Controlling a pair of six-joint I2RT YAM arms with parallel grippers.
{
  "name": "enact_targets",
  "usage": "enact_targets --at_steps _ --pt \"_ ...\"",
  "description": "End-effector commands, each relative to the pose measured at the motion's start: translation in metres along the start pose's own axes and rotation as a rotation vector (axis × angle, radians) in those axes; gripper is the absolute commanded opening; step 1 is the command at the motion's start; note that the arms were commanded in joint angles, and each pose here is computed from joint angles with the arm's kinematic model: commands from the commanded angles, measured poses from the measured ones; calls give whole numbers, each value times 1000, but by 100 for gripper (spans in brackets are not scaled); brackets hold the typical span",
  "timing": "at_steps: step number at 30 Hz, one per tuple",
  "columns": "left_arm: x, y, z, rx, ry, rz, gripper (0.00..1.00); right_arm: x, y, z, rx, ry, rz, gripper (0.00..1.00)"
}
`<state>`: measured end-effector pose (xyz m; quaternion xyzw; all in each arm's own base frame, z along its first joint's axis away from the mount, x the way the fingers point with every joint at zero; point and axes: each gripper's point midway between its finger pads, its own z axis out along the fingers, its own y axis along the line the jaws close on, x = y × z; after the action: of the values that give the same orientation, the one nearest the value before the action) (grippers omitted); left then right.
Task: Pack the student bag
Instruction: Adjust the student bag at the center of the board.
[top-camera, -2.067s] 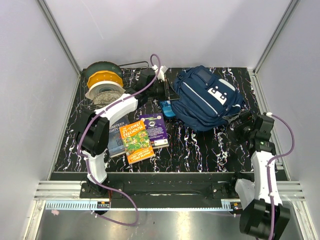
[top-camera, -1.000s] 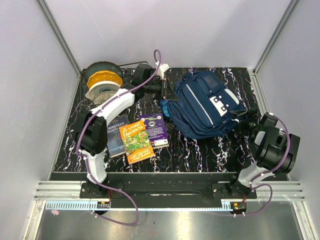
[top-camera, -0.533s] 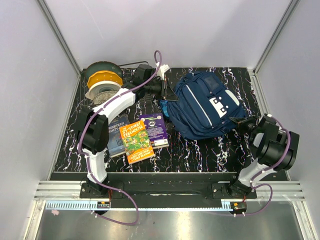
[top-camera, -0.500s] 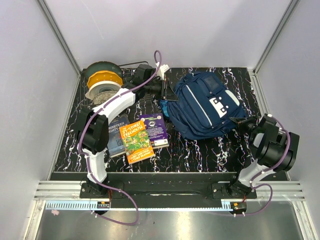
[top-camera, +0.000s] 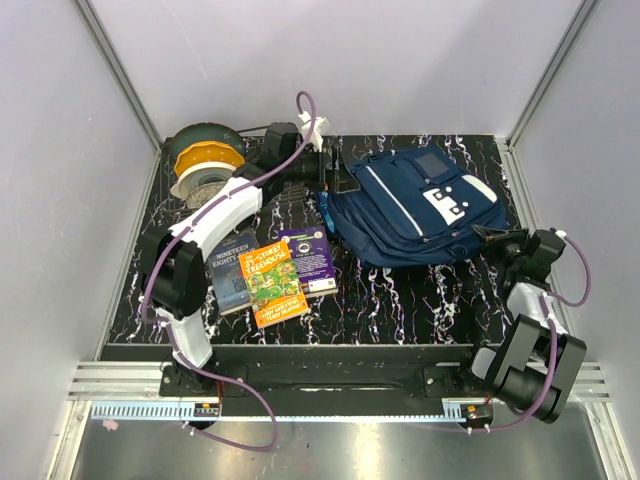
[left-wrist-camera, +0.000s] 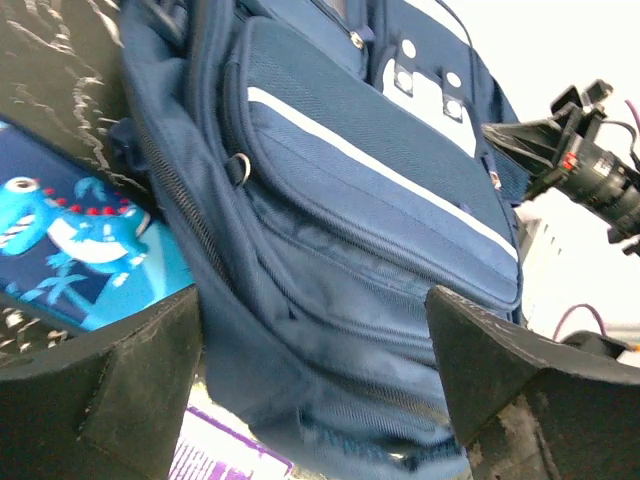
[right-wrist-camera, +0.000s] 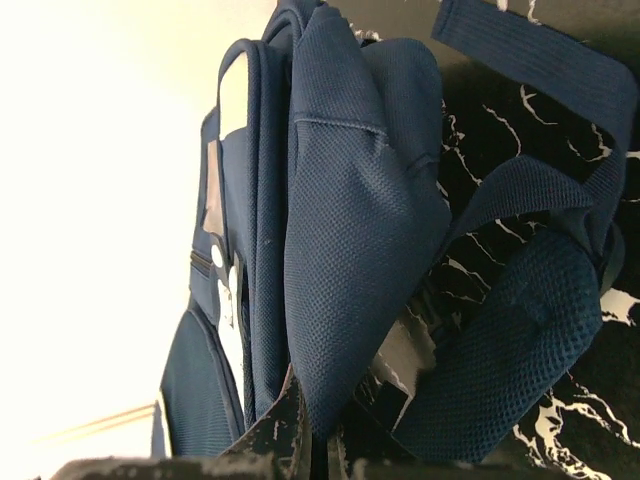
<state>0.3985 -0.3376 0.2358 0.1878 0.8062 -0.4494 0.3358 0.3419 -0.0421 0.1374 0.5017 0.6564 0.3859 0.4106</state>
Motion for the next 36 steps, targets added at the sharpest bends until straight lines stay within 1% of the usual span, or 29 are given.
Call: enact_targets --at_steps 1,3,4,6,8,11,12,13,14,15,16,17,18,20,21,22,23,24,26,27,30,32,35,36 --pt "-64 -10 -53 -102 -261 93 95 -45 36 -13 -78 -213 105 0" --pt "-63 -1 -68 -113 -304 64 99 -46 31 -13 -95 -223 186 0" --pt "-68 -1 -72 -112 -336 61 99 -50 39 -16 -148 -242 183 0" --pt "-65 -2 -78 -125 -344 66 99 -51 35 -17 -153 -247 242 0" --pt "-60 -4 -81 -127 -342 62 99 -54 38 -17 -174 -260 258 0" --pt "-44 -22 -78 -121 -332 76 99 -55 45 -17 -169 -249 264 0" --pt "-31 -45 -71 -90 -313 102 99 -57 46 -17 -164 -252 245 0" --pt "-26 -53 -66 -98 -313 127 99 -54 41 -16 -129 -241 254 0" --pt "-19 -64 -61 -90 -305 144 99 -56 48 -17 -130 -237 243 0" --pt "-1 -85 -49 -67 -278 162 99 -56 48 -16 -111 -231 212 0" --pt "10 -94 -43 -57 -259 162 99 -50 35 -16 -32 -206 220 0" --pt "16 -107 -37 -26 -260 175 99 -53 48 -19 -27 -204 183 0" --pt "37 -125 -25 13 -225 186 99 -51 46 -21 3 -192 111 0" --pt "55 -138 -10 24 -195 194 99 -44 48 -29 53 -159 72 0" --pt "74 -153 3 55 -159 205 99 -42 50 -33 62 -151 24 0" --pt "84 -159 10 70 -141 195 98 -36 48 -39 88 -131 24 0" --pt "91 -168 15 91 -126 195 96 -35 52 -42 87 -127 -7 0" --pt "107 -183 23 130 -105 201 95 -34 53 -44 90 -122 -11 0" --pt "121 -199 29 173 -84 195 95 -29 54 -47 83 -103 -19 0" --pt "134 -214 35 211 -60 206 95 -27 55 -48 81 -97 -22 0" --pt "155 -224 51 259 -8 183 94 -20 58 -50 63 -60 -35 0" --pt "161 -221 60 255 0 148 93 -15 61 -53 56 -39 -40 0" --pt "171 -213 76 237 37 147 93 -11 65 -58 48 -24 -62 0" --pt "169 -220 77 260 37 150 93 -11 66 -58 51 -22 -66 0"
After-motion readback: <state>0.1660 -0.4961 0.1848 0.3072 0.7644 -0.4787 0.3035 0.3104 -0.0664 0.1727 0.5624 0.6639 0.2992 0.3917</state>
